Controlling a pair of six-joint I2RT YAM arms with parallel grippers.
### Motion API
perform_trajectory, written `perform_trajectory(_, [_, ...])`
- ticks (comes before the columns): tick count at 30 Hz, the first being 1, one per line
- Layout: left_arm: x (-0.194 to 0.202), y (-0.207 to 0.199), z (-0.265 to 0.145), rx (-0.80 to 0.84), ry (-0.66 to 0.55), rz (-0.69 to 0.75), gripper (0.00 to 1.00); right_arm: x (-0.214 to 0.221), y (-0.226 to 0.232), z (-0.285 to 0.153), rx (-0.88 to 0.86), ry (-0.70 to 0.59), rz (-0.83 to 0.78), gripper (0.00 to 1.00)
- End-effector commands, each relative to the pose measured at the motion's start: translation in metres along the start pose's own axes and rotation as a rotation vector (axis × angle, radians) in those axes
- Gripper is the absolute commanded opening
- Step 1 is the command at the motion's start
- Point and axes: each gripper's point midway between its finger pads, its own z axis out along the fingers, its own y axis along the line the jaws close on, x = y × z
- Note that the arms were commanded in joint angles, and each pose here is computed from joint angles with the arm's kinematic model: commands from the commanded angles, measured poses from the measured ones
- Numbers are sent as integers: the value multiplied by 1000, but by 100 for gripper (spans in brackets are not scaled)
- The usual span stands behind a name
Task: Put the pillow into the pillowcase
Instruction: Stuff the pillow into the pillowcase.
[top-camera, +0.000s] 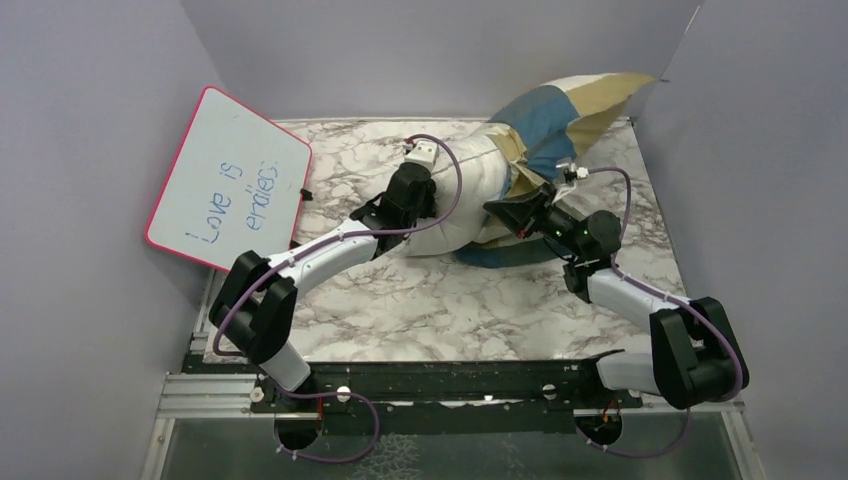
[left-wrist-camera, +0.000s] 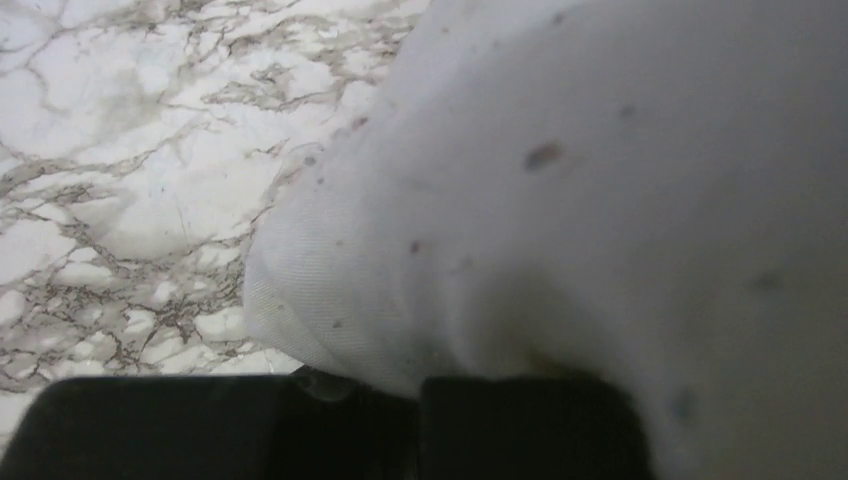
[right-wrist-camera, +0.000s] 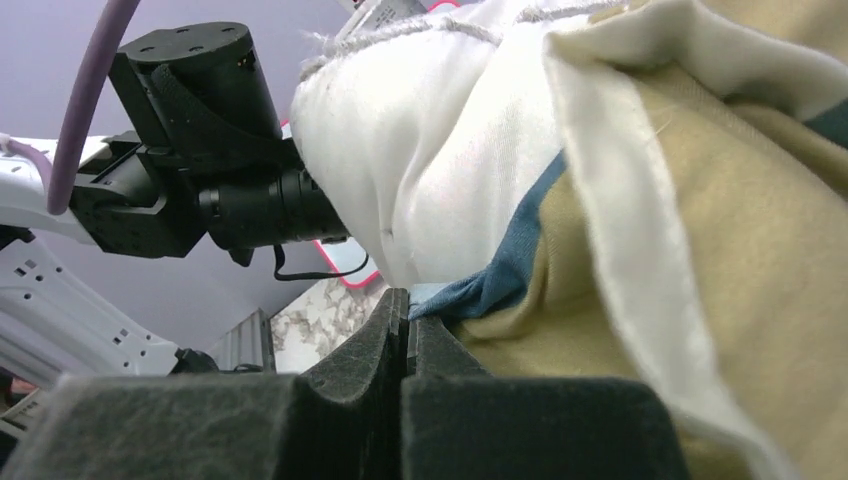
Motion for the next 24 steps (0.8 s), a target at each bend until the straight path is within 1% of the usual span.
perform_trajectory(1, [1,-3,-27,-17,37,36,0,-15,40,17,-211,38,-91,0])
perform_trajectory(4, [-43,-19,-73,20,-82,68,0,-24,45,22,-213,50,-69,0])
perform_trajectory(8, [-95,-54,-141,147,-242,81,0,-27,66,28,-252,118,-24,0])
perform_trajectory(11, [-117,-87,-186,305,-312,84,0,-29,92,27,-307,140,11,0])
perform_trajectory(14, [-127,-114,-221,440,-351,86,0,-28,105,29,-327,162,45,0])
perform_trajectory(18, [-127,-141,-242,553,-358,112,0,-22,109,32,-351,181,99,0])
perform_trajectory(21, [-124,-156,-248,595,-354,136,0,-9,97,34,-329,206,157,0])
perform_trajectory(24, [-120,-167,-242,603,-343,173,0,7,80,34,-273,217,210,0])
